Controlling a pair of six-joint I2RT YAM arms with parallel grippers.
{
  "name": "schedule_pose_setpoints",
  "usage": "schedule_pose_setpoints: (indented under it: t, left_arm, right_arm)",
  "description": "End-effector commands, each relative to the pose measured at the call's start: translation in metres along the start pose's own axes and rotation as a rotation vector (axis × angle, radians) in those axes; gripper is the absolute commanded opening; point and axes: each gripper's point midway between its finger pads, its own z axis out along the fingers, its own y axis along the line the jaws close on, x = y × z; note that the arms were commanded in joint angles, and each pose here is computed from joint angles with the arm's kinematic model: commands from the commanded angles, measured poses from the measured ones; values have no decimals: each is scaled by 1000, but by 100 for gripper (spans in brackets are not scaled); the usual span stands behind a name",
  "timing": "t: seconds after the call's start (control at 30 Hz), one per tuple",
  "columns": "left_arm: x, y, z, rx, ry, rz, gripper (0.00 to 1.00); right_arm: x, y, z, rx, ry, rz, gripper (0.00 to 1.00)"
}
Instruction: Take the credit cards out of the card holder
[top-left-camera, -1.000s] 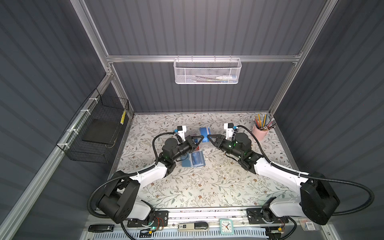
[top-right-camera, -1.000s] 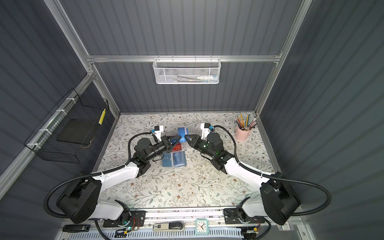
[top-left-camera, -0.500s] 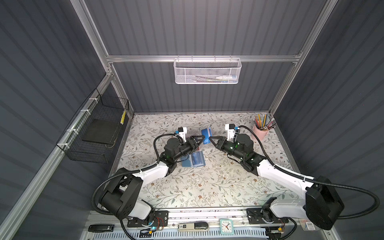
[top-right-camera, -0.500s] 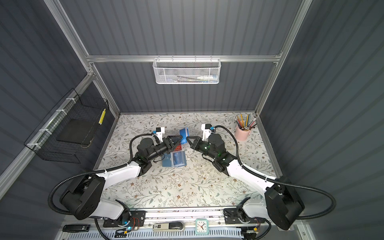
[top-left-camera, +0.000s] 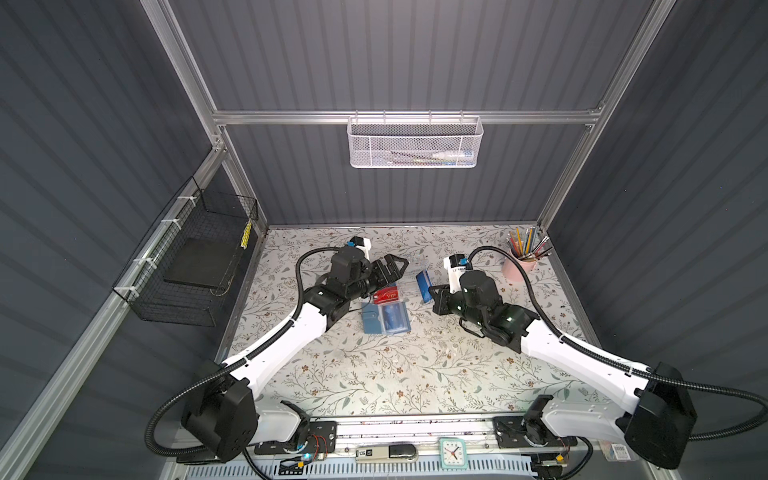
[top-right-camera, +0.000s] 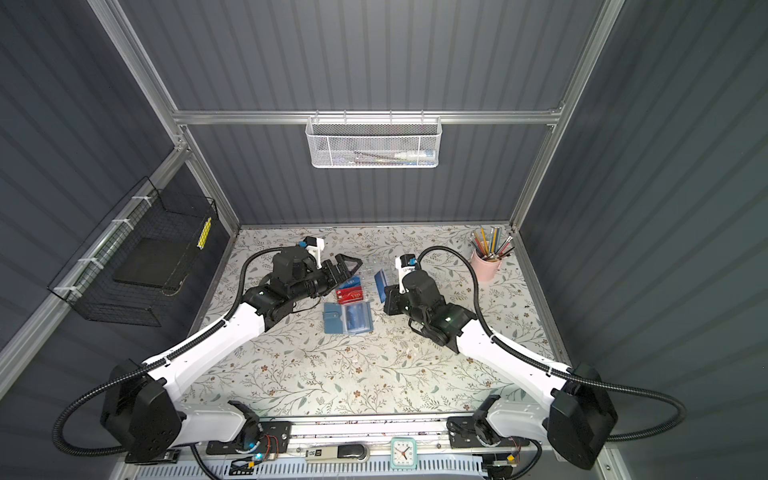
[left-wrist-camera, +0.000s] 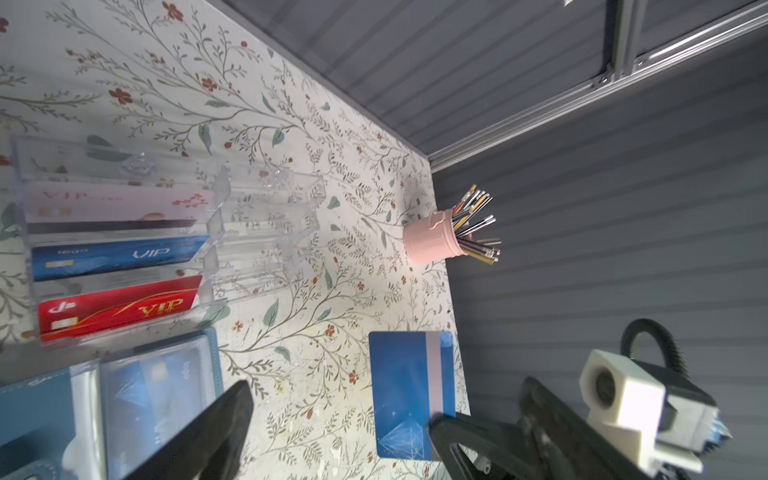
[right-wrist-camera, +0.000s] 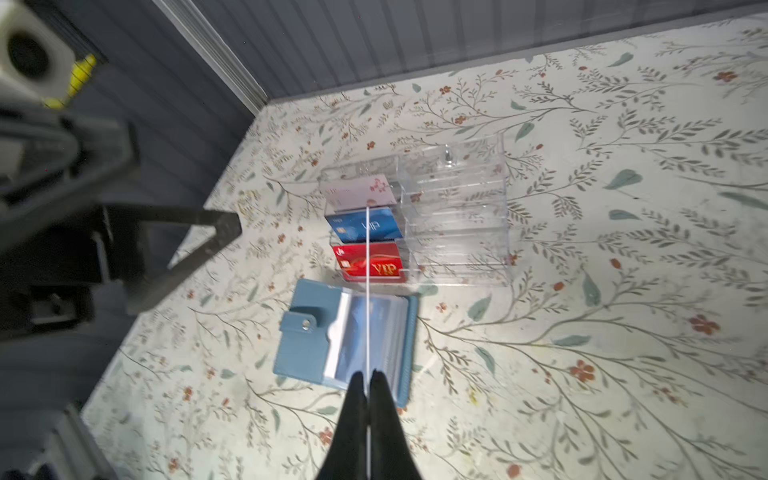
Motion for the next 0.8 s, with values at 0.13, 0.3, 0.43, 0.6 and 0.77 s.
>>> schedule_pose_setpoints:
  t: [0.13,0.3,0.43,0.6,0.77]
  left_arm:
    - [40,22,10,-94,240,-27,100]
    - [44,15,10,-64,275,-56,100]
    - [49,9,16,-31,317,-92,100]
    - [51,5,23,-21,354,-115,100]
    - [49,1,28,-23,371,-132,100]
  right_arm:
    - [23,-16,-2,132,-27,-297,0]
    - [29,-8,-2,104,-69,-377,0]
    - [30,0,-3,105,-102,-456,0]
    - [28,6,-6,117,-147,-517,0]
    - [28,11,-7,143,-184,-602,0]
